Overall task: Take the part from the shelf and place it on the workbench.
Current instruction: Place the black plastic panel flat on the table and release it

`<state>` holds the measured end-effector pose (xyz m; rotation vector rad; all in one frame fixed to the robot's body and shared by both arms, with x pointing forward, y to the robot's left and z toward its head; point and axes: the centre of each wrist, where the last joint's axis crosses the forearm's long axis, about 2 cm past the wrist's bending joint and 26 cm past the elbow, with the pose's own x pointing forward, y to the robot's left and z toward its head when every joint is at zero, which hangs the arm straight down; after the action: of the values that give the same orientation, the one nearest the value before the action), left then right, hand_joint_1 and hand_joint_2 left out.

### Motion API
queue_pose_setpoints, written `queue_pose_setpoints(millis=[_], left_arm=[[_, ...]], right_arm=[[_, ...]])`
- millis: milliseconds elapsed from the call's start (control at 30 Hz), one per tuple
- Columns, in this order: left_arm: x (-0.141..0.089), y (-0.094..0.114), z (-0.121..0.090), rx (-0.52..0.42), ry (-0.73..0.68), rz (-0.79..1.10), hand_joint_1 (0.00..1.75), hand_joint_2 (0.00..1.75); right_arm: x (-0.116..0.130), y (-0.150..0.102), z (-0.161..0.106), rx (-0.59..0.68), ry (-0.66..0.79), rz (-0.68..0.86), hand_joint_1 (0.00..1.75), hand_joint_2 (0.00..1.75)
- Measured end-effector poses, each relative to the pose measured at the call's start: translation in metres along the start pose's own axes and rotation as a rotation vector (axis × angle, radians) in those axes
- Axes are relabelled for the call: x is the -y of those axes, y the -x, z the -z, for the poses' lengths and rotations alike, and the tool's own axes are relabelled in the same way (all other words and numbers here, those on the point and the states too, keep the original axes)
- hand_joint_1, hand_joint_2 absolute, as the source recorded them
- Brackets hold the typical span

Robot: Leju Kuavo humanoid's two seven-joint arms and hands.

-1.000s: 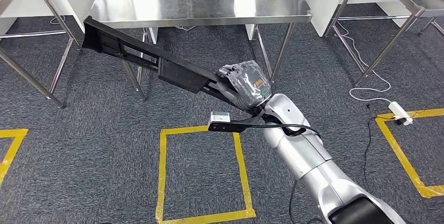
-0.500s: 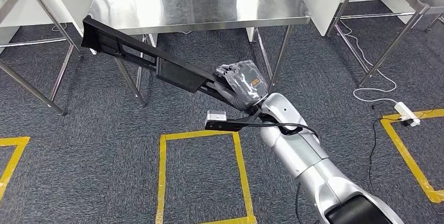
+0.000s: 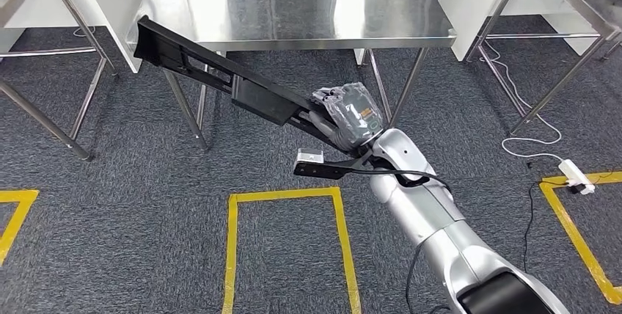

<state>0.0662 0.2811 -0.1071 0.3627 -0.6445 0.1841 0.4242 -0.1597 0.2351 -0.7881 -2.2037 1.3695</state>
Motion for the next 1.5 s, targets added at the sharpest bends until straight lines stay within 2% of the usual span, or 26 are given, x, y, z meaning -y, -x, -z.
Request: queue_pose_setpoints(millis=[400,1067,1500], left_arm=[[0.001,0.002,-0.001,-0.001,0.008,0.009,0.00,1.75],[0.000,0.003,-0.001,0.000,-0.003,0.008,0.00,1.75],[0.000,0.003,-0.001,0.002,0.003,0.011,0.00,1.75]], right_arm=[[0.009,0.030,-0.012,-0.080,-0.008,-0.048,1.75,1.75],[0.004,0.044,-0.025,-0.115,-0.041,-0.067,1.75,1.75],[0.011,0.058,-0.032,-0.161,-0.021,-0.064,1.75,1.75]])
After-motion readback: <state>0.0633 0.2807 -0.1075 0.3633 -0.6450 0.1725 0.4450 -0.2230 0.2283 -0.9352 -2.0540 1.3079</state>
